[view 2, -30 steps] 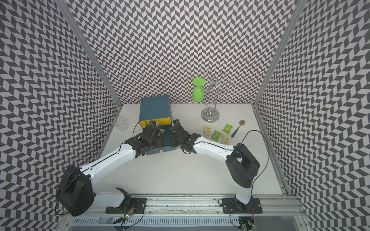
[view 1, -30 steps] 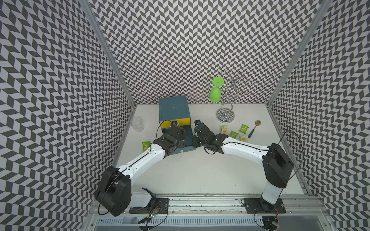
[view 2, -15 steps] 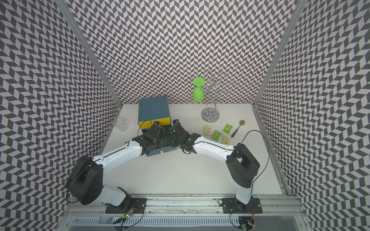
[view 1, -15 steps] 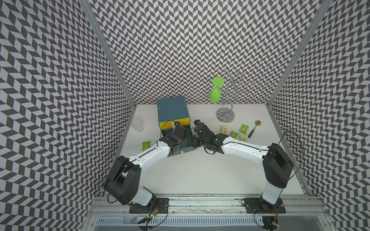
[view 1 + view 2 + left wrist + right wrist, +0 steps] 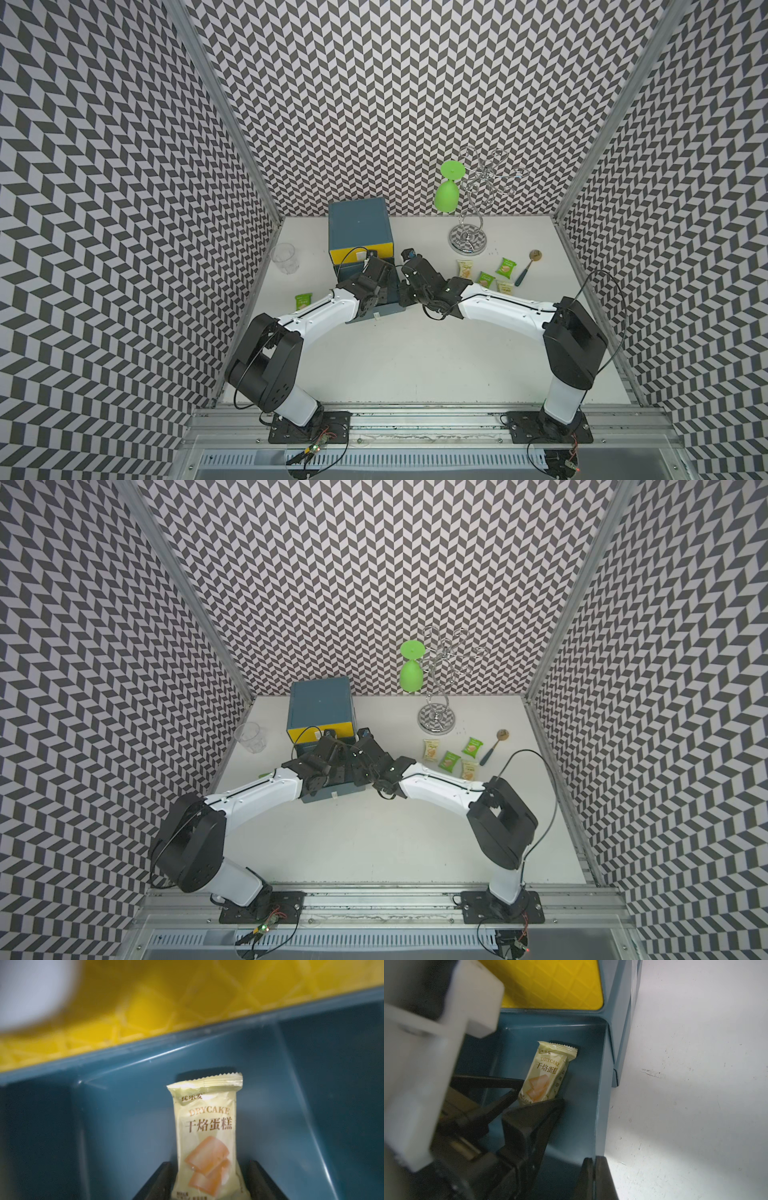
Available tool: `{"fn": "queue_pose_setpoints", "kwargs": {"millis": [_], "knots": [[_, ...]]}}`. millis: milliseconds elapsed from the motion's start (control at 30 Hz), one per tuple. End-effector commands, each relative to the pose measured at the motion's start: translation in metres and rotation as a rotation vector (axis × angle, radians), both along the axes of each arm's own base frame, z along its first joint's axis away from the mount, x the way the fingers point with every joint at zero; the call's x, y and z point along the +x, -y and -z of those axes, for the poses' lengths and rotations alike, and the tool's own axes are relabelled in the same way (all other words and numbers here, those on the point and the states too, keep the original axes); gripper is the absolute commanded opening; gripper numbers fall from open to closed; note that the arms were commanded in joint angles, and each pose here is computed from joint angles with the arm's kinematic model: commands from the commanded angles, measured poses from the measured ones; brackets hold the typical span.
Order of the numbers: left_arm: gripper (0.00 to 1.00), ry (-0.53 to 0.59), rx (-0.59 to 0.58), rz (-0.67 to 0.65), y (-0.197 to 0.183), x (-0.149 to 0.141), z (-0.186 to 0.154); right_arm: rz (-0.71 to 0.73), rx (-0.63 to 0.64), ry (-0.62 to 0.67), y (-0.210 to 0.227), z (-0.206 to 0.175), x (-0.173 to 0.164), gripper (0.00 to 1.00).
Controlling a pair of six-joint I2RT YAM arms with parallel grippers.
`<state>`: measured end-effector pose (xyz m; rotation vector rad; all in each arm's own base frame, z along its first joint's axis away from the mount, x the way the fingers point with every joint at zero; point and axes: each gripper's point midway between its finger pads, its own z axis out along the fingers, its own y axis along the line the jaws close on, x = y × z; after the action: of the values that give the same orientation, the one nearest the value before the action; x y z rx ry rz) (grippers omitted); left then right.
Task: Take the cookies out of the drawer
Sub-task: Pick up the cookie from the drawer.
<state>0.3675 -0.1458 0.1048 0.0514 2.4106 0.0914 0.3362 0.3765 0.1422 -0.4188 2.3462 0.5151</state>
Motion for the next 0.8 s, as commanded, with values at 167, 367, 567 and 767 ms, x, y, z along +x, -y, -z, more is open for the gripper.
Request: {"fn": "queue_pose_setpoints", "kwargs": {"millis": [167, 367, 567, 767], "knots": [[0.49, 0.081, -0.045, -0.007, 0.000, 0.008, -0.033, -0.072, 0.058, 0.009, -0.020, -0.017, -0.010, 0.00], [0.49, 0.122, -0.108, 0.007, 0.002, -0.003, -0.057, -0.068, 0.054, 0.012, -0.019, -0.017, -0.009, 0.00], [0.47, 0.146, -0.169, 0.039, 0.004, -0.015, -0.084, -0.058, 0.054, 0.012, -0.019, -0.019, -0.008, 0.00], [0.47, 0.161, -0.273, 0.044, 0.004, -0.037, -0.111, -0.021, 0.076, -0.002, -0.017, -0.019, -0.006, 0.00]]}}
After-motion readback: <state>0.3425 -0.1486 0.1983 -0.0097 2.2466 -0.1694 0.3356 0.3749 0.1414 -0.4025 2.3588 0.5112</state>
